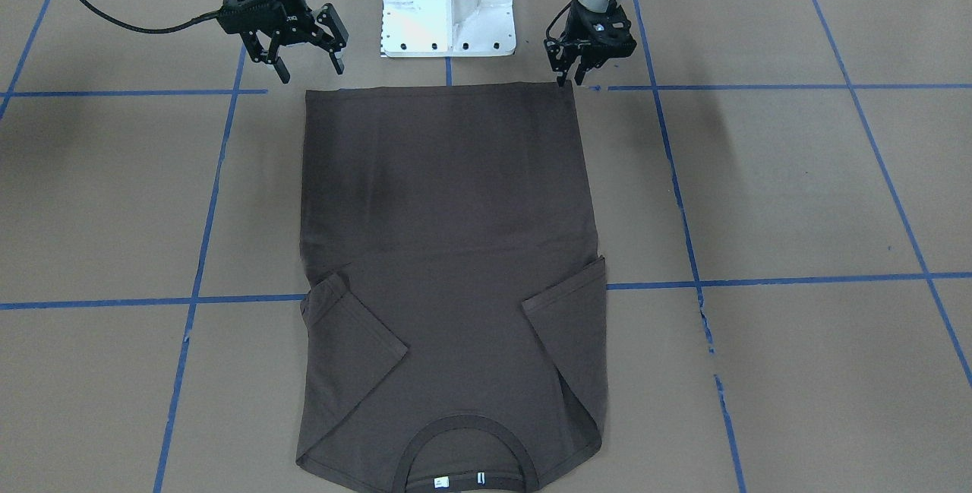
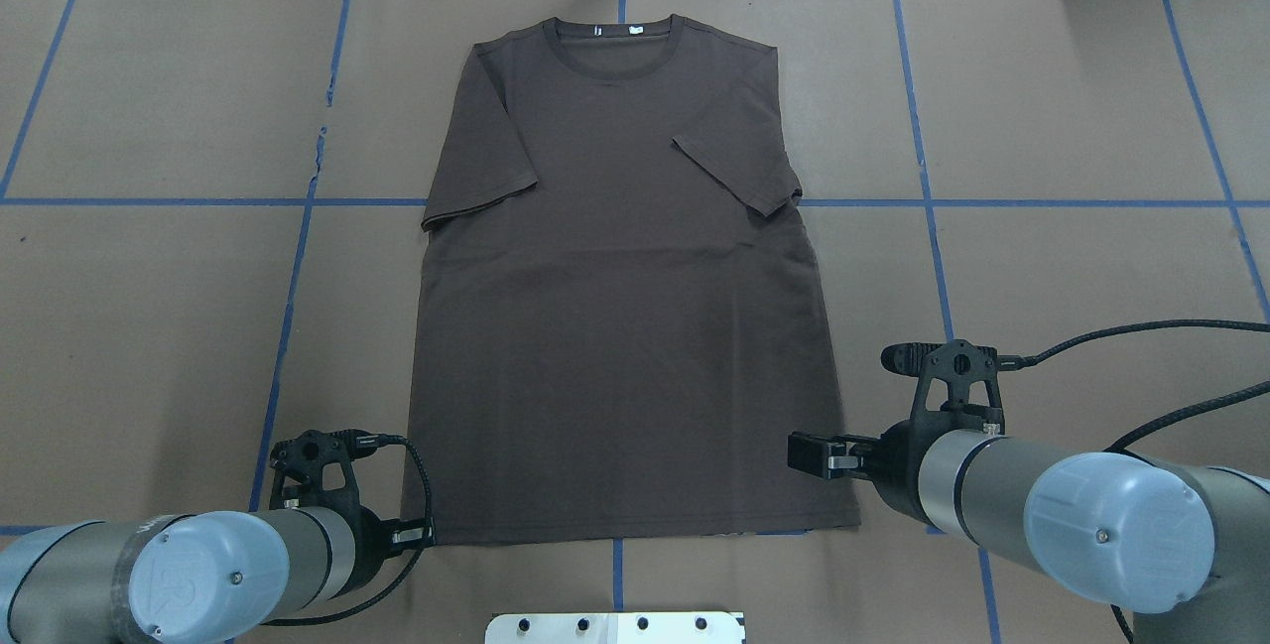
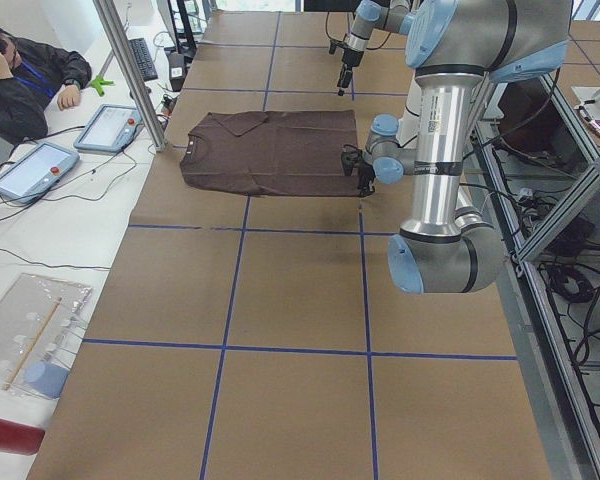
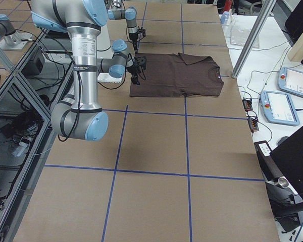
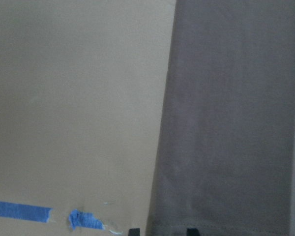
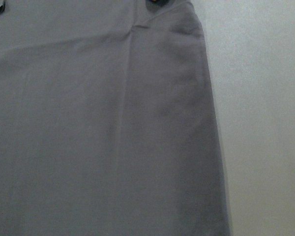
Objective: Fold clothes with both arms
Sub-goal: 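Pinch the hem corners with both grippers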
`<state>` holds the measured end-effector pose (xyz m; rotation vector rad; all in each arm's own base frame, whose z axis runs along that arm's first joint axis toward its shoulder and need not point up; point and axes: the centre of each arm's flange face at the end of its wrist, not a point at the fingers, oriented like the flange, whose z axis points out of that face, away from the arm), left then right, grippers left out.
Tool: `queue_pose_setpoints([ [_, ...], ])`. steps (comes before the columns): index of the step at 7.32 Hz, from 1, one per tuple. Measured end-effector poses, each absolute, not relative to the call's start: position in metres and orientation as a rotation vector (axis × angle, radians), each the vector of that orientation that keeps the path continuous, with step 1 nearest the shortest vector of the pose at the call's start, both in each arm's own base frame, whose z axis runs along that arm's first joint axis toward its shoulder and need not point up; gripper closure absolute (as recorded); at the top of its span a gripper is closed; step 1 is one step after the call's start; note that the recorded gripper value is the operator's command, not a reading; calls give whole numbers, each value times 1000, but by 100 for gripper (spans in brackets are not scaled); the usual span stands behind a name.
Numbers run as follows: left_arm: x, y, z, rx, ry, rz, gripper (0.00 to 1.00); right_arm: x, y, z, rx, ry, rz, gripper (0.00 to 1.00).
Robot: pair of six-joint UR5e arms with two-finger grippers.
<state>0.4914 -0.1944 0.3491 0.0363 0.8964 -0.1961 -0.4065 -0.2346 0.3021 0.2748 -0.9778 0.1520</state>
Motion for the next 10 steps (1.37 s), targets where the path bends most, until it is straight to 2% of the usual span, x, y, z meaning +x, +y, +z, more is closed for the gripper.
queue_pose_setpoints([
  [5,496,-192,351,34,891,-191,62,-407,-235,302,275,-978,152,0],
  [8,497,-192,352,34,889,-192,100,-407,-235,302,275,-978,152,0],
  [10,497,-192,352,34,889,-192,100,-407,-235,302,275,-979,152,0],
])
